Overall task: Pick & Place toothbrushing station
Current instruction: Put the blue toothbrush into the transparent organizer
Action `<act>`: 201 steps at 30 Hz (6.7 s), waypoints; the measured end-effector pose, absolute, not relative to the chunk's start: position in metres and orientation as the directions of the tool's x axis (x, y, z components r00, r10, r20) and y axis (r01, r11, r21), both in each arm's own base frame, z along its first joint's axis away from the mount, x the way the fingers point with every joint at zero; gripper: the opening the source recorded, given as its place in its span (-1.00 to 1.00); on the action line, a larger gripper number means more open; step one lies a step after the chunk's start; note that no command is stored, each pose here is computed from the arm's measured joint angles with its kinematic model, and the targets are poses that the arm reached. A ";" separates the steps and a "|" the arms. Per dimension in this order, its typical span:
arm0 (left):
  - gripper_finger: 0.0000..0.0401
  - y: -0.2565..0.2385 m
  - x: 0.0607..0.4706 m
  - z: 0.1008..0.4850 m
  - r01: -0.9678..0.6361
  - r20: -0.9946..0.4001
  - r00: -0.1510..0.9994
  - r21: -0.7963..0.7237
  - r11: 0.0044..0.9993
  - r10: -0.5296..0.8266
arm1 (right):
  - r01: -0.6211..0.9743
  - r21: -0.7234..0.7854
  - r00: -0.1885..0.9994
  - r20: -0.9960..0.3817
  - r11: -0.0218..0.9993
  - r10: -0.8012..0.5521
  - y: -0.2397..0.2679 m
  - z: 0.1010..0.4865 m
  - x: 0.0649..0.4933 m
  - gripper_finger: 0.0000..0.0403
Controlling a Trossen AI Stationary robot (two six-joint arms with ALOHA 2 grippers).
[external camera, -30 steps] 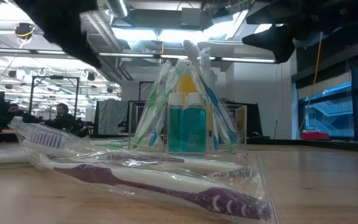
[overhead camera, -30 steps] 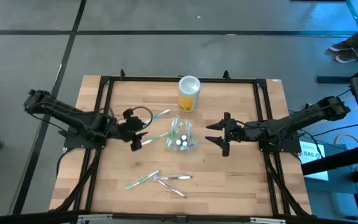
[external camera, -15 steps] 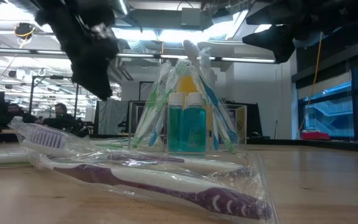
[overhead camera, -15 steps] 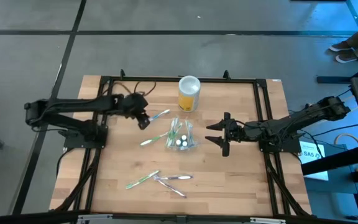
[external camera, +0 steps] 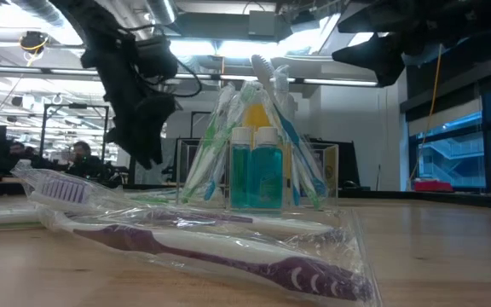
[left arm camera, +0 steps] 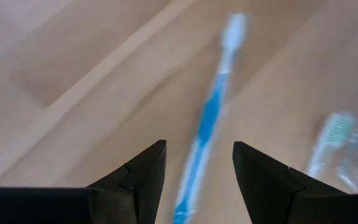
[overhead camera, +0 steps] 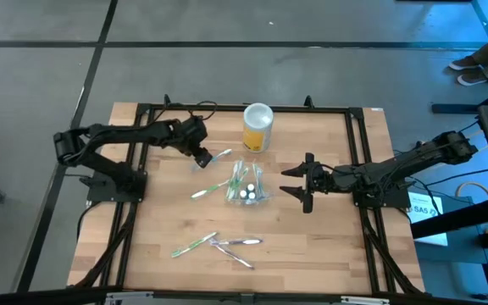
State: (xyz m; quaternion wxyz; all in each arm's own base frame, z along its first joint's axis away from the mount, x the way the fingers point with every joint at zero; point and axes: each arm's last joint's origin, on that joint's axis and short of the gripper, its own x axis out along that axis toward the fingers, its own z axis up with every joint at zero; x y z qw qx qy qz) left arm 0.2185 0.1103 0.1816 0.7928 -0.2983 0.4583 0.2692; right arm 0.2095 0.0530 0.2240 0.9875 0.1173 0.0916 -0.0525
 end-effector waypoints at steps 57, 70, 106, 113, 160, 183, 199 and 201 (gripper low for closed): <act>-0.93 0.098 0.247 0.148 -0.684 -0.989 0.111 -0.002 0.730 0.102 | 0.085 0.220 0.973 -0.227 0.972 -0.033 0.054 0.221 0.209 0.03; -0.93 0.047 0.225 0.218 -0.682 -0.928 0.253 0.030 0.731 0.274 | 0.085 0.216 0.974 -0.222 0.973 -0.036 0.054 0.221 0.209 0.20; -0.92 -0.138 0.224 0.310 -0.034 -0.190 0.982 -0.166 0.985 0.001 | -0.200 0.141 0.979 0.001 0.970 0.202 0.070 0.242 0.210 0.18; -0.92 -0.141 0.263 0.295 0.045 -0.107 0.993 -0.115 0.992 -0.057 | -0.199 0.123 0.980 0.029 0.972 0.196 0.077 0.239 0.216 0.25; -0.92 -0.120 0.319 0.257 0.118 -0.033 0.992 -0.116 0.986 -0.122 | -0.202 -0.075 0.979 -0.007 0.977 0.202 0.127 0.277 0.300 -0.45; -0.61 -0.121 0.318 0.256 0.105 -0.051 0.993 -0.094 0.990 -0.110 | -0.197 -0.115 0.980 -0.023 0.974 0.195 0.127 0.276 0.300 -0.91; -0.06 -0.125 0.317 0.255 0.156 -0.054 0.985 -0.100 0.983 -0.161 | -0.198 -0.096 0.980 -0.037 0.975 0.196 0.127 0.274 0.300 -0.91; -0.04 -0.127 0.316 0.255 0.154 -0.058 0.986 -0.079 0.985 -0.159 | -0.202 -0.095 0.979 -0.037 0.975 0.199 0.128 0.275 0.299 -0.91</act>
